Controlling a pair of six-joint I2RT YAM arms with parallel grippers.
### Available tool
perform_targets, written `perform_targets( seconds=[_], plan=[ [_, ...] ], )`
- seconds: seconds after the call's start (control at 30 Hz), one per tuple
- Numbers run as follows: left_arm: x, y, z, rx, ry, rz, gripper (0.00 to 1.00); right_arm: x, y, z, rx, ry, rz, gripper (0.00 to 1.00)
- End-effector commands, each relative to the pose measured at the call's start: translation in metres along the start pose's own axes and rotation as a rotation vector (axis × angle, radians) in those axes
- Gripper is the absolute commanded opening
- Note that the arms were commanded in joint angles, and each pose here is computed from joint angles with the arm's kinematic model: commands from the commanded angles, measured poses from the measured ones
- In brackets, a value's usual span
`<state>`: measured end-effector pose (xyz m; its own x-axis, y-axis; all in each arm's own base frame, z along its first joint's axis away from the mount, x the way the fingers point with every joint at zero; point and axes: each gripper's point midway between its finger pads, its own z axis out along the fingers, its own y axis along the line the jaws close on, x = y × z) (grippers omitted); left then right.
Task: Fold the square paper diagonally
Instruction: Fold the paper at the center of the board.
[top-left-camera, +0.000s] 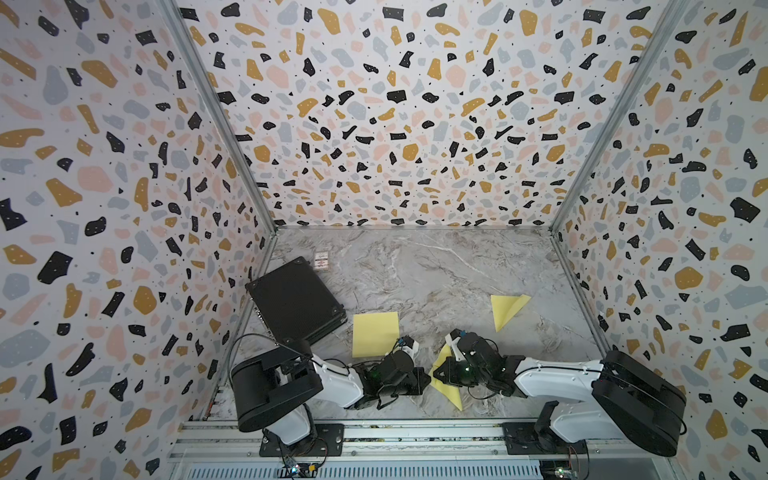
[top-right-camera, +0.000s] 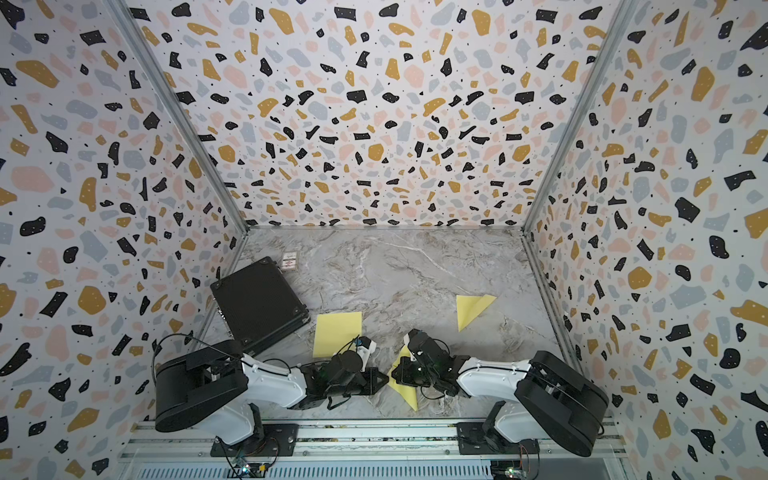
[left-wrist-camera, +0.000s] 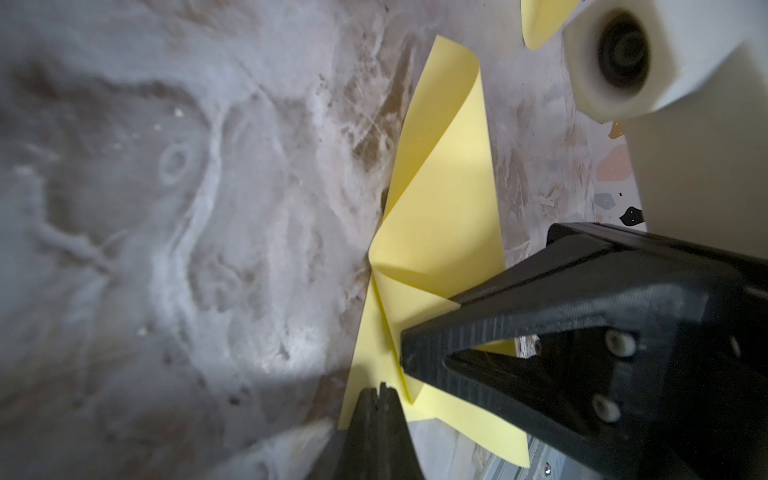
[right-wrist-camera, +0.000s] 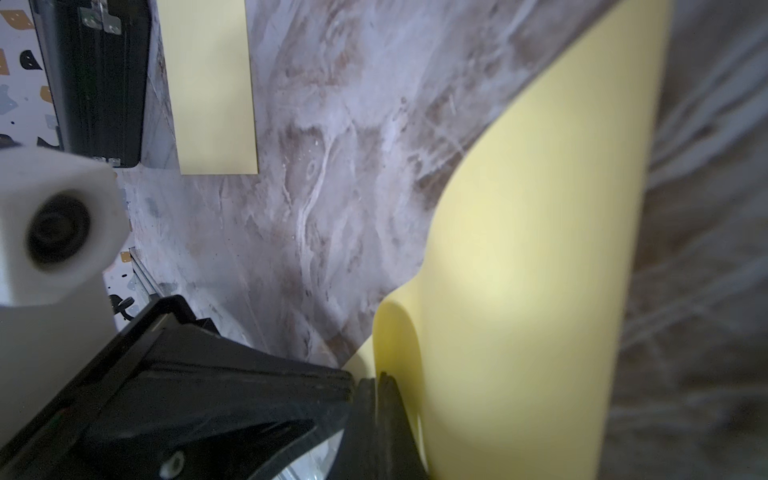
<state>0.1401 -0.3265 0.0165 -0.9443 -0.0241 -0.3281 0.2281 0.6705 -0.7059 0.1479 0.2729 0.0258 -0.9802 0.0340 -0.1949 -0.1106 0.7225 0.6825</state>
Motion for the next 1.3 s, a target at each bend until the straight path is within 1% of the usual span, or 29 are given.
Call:
perform_targets(
  seconds=[0.0, 0.63, 0.93, 1.27],
  plan=[
    [0.041, 0.068, -0.005, -0.233, 0.133, -0.032, 0.0, 0.002, 0.004, -0.005, -0.009, 0.003, -0.018, 0.0],
    [0.043, 0.07, -0.003, -0.236, 0.138, -0.035, 0.0, 0.014, -0.007, 0.0, 0.019, 0.055, -0.028, 0.0],
    [0.042, 0.07, -0.003, -0.235, 0.137, -0.036, 0.0, 0.011, -0.014, -0.002, 0.063, 0.032, -0.03, 0.0],
    [0.042, 0.07, -0.004, -0.235, 0.137, -0.036, 0.0, 0.01, -0.014, -0.001, 0.063, 0.031, -0.024, 0.0]
  ],
)
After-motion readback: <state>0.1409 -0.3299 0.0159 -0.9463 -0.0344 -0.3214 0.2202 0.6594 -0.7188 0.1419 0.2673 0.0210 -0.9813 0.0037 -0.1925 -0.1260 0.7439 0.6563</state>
